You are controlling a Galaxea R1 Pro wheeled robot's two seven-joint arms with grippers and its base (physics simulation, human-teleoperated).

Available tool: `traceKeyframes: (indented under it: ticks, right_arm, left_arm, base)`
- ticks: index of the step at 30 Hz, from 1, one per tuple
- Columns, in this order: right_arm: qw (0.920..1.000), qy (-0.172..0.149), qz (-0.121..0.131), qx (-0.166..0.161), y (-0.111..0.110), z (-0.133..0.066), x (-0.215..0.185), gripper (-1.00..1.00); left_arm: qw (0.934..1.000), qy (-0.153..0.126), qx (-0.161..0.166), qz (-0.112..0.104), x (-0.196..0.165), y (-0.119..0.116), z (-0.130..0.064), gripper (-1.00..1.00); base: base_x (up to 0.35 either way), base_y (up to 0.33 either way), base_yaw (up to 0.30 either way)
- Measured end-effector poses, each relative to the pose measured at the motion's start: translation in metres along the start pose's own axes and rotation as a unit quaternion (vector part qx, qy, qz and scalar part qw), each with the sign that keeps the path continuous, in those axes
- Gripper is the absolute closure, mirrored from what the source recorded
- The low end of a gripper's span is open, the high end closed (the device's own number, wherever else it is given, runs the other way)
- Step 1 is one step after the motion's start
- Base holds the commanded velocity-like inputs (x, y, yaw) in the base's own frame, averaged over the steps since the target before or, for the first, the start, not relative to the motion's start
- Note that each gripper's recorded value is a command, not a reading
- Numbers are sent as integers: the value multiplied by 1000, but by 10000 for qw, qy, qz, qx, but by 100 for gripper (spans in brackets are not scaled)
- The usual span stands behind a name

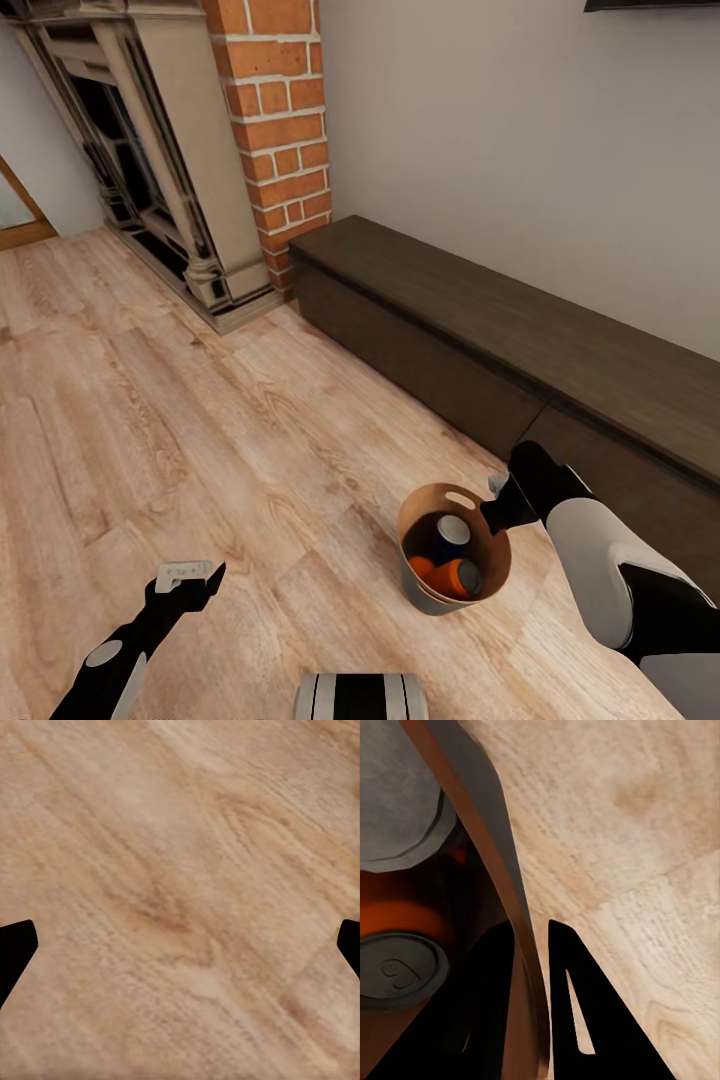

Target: Put the three can of soda from the living room inside the tash can in the kitchen.

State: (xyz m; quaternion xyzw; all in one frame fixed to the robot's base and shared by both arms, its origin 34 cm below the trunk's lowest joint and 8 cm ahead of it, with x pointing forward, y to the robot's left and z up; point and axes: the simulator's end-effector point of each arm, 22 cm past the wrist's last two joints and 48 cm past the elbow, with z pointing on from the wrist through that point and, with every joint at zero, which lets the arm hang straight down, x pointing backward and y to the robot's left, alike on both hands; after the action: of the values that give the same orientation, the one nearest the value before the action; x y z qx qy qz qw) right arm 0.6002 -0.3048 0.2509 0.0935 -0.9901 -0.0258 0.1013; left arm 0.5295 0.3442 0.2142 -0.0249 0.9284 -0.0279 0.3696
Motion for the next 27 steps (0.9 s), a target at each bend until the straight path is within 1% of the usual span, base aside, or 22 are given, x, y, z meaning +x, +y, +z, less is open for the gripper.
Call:
traceKeyframes:
  ticks: [12,13,14,27]
  right_arm:
    - [10000,1,1,-1,0,0,0,100]
    - [10000,0,1,-1,0,0,0,-100]
    - [9998,-110,-101,-111,5,5,-3,-100]
    - [9998,-118,-103,-120,6,5,-3,-100]
  left_arm:
    - [10000,-4,0,0,0,0,0,-100]
    - [10000,-5,0,0,0,0,0,-100]
    - [10000,3,0,0,0,0,0,-100]
    - [10000,-3,0,2,0,0,0,-100]
  base:
    - [0,0,0]
    - [0,0,0]
    - [0,0,0]
    - [0,0,0]
